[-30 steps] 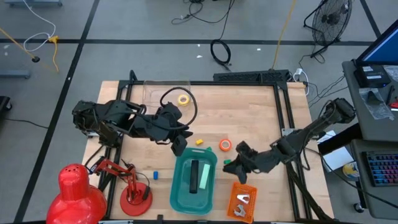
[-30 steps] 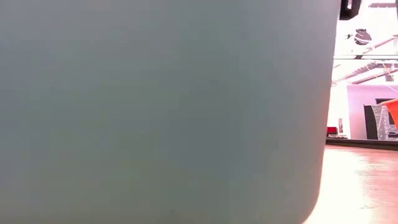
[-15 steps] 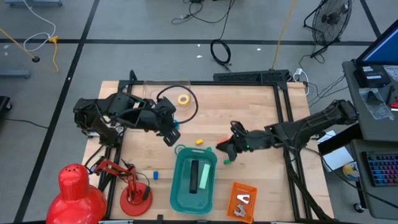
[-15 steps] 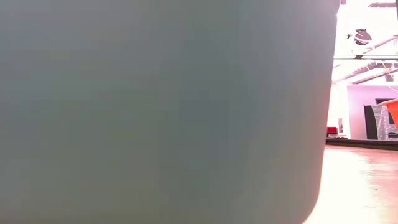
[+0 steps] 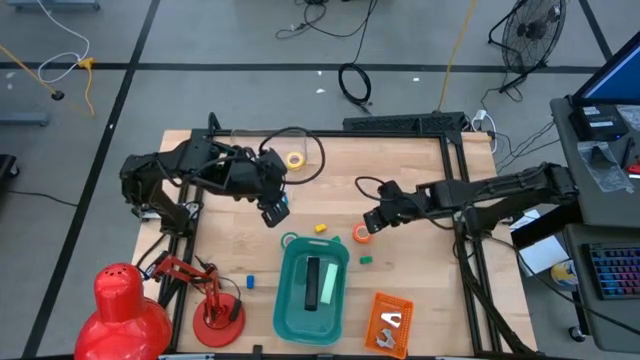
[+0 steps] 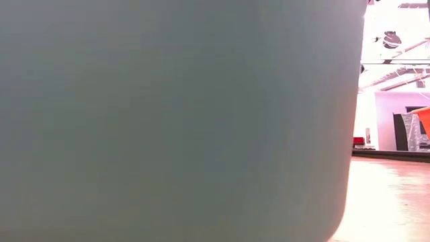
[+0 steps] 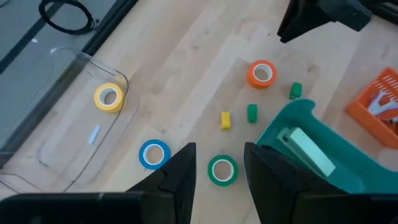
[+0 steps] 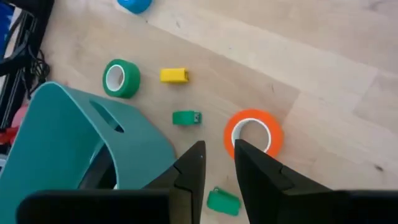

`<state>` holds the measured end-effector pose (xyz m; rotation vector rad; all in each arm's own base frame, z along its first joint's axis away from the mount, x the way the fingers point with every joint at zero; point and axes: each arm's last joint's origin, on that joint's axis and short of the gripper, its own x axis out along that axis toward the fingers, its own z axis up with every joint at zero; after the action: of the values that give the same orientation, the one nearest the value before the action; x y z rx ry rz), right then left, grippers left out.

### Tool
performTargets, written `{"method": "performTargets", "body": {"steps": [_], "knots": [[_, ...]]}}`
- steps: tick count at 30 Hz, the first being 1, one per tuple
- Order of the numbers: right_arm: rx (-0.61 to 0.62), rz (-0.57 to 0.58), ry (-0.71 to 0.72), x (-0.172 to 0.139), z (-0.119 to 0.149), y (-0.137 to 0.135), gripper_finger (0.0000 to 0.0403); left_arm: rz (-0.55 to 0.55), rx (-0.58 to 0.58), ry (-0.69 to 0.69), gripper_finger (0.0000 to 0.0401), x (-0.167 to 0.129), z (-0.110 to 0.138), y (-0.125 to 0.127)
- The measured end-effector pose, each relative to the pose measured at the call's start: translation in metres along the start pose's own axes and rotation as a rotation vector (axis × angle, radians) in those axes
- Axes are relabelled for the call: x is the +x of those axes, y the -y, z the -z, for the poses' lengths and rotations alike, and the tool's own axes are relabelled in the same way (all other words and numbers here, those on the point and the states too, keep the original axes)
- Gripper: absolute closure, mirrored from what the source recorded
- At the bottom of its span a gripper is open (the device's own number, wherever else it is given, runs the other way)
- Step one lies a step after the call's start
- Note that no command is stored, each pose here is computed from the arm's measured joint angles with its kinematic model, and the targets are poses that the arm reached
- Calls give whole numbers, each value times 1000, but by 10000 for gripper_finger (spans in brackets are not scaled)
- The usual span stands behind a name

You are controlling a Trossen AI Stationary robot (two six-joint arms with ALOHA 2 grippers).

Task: Pick and place Stapler, Stapler remover, tape
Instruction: Put the orange tape into the transparent bin

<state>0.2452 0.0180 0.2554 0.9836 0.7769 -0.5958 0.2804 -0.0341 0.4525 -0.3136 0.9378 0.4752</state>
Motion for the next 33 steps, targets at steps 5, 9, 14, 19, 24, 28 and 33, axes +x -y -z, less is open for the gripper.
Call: {"method": "performTargets", "body": {"steps": [5,9,14,19,24,28,33], "knots": [[-11,-59,32,15,3,7,320,-8,2,0,265,1,-2,-4],[6,-210,59,29,8,10,323,-11,6,2,265,2,-3,-4],[127,-368,50,45,18,23,329,-33,7,15,265,2,-3,-4],[157,-560,91,48,21,27,332,-62,-26,30,265,3,-5,-8],[116,-695,160,40,16,17,333,-19,-97,122,265,-15,-2,-25],[109,-748,187,36,13,14,332,42,-196,224,265,-19,12,-43],[109,-762,194,35,13,13,332,141,-350,258,265,-2,48,-73]]}}
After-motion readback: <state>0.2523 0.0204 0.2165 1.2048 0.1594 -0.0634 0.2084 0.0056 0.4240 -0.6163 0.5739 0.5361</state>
